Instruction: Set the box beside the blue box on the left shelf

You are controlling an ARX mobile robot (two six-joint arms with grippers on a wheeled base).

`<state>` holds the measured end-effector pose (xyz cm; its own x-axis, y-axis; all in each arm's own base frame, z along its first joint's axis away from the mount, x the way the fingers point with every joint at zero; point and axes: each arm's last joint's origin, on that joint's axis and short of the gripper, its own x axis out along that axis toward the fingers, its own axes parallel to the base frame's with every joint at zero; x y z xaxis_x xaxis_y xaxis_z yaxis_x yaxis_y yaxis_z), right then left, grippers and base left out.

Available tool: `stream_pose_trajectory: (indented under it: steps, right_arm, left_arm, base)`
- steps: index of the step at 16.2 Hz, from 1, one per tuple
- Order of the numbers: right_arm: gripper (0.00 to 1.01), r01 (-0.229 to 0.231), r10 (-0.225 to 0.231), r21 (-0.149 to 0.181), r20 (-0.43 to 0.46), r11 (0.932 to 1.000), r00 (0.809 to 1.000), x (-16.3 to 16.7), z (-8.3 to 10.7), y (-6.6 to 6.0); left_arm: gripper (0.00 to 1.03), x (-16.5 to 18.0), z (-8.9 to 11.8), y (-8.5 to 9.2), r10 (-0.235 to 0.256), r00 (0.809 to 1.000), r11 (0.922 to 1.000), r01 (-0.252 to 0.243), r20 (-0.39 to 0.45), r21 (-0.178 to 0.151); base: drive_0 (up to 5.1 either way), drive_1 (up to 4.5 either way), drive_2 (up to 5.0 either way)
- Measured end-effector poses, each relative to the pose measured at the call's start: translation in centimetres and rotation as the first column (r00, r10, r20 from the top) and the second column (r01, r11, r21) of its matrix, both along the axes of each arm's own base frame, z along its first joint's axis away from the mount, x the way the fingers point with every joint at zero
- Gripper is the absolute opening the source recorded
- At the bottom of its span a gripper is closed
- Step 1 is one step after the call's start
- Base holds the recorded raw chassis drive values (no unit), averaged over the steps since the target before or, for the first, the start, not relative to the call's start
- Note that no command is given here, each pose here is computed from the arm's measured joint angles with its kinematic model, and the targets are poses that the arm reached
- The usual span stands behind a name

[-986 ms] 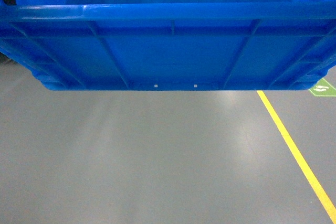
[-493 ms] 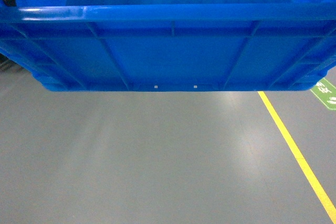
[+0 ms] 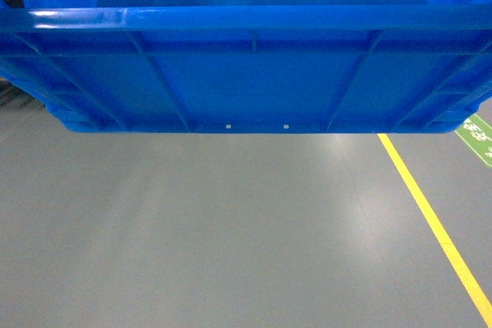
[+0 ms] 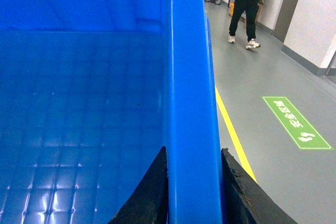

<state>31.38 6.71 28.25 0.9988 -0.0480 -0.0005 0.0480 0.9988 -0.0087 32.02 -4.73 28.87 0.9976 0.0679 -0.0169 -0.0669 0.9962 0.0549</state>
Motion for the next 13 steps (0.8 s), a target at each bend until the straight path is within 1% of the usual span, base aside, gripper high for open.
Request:
stream_pose_trajectory:
  steps: [2, 13]
  right_arm:
    - [0.21, 0.001, -0.001, -0.001, 0.007, 1.0, 1.0, -0.01, 0.08, 0.0]
    - [0.21, 0.001, -0.001, -0.002, 0.002, 1.0, 1.0, 0.0, 0.03, 0.0]
  left_arm:
    - [0.2, 0.0, 0.0, 0.0, 0.0, 1.0, 1.0, 0.0, 0.001, -0.005]
    - [0.2, 0.0, 0.0, 0.0, -0.001, 1.0, 1.0, 0.001, 0.0, -0.002]
  base:
    - [0.0, 4.29, -4.2]
    - [0.0, 4.22, -4.3]
